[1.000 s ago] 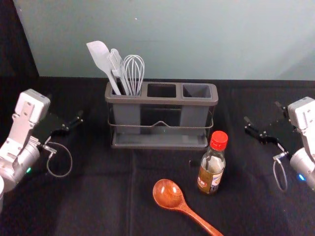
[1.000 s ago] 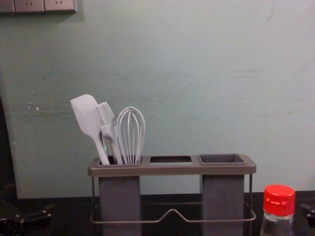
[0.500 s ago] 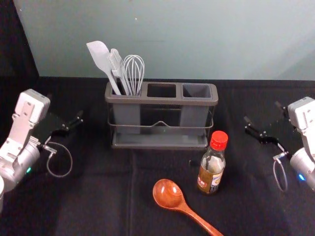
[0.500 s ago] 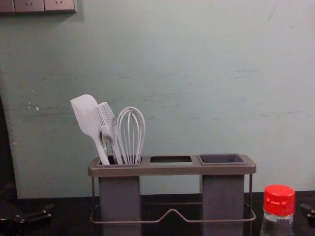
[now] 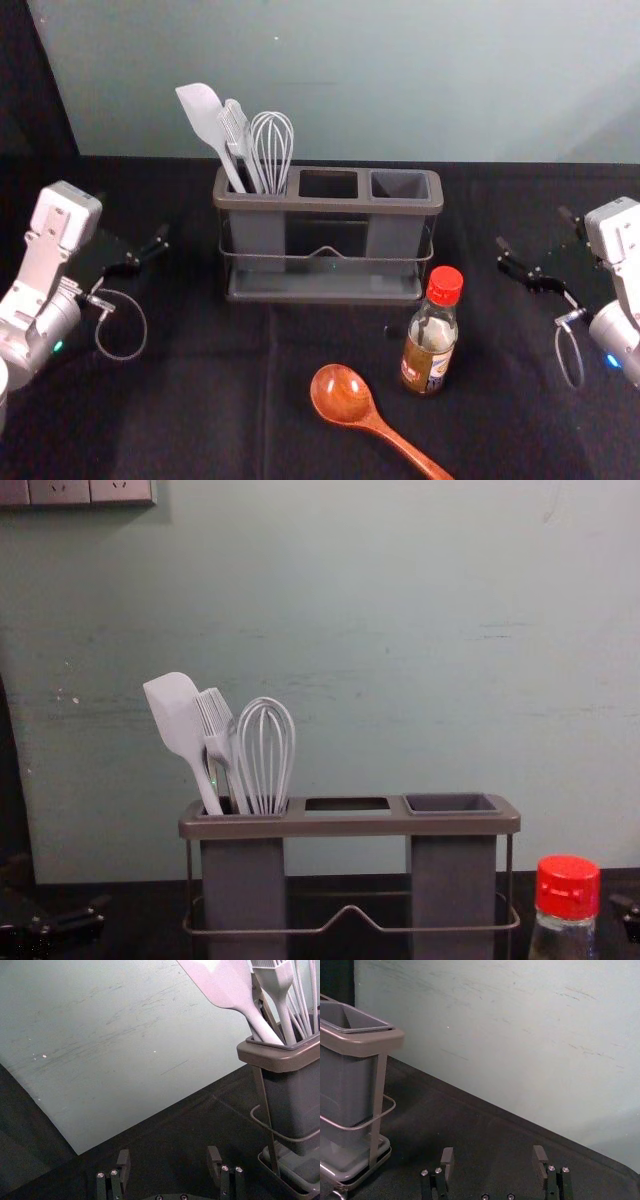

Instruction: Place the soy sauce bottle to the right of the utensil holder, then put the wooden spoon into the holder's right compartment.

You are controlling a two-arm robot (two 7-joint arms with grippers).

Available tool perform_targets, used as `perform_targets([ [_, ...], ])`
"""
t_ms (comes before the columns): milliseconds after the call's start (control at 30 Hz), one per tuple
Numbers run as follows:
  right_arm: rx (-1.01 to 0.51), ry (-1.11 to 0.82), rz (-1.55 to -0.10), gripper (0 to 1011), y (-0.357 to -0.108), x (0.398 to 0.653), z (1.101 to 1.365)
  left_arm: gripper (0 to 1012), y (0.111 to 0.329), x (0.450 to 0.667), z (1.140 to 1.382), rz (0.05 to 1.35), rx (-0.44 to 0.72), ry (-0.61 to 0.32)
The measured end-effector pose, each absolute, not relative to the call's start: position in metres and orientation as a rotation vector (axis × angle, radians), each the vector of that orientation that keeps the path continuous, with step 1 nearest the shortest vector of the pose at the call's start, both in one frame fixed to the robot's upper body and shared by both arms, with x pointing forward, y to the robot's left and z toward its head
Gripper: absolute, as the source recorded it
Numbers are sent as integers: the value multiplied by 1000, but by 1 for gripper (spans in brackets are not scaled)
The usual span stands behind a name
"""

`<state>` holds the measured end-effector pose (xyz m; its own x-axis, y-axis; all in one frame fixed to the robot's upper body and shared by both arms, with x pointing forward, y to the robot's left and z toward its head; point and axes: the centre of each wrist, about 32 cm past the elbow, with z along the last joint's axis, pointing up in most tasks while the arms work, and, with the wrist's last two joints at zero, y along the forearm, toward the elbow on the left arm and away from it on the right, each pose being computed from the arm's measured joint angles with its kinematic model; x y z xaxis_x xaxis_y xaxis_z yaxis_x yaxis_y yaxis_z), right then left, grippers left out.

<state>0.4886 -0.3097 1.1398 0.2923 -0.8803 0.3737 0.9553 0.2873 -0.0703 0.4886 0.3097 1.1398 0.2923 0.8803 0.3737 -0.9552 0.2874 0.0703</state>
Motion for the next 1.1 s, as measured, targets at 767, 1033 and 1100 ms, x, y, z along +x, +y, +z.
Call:
perform_targets([
  [767,-134,-207,-1118,1002,-342,438,1171,1005,310,489,1140,1248,304,-285],
  [1033,-16,-30,-920,1002,-371,409,1180,1005,310,489,1140,1248,304,-285],
  [1100,-19,-14,-874,1002,-375,405,1182,1005,310,489,1140,1248,304,-285],
])
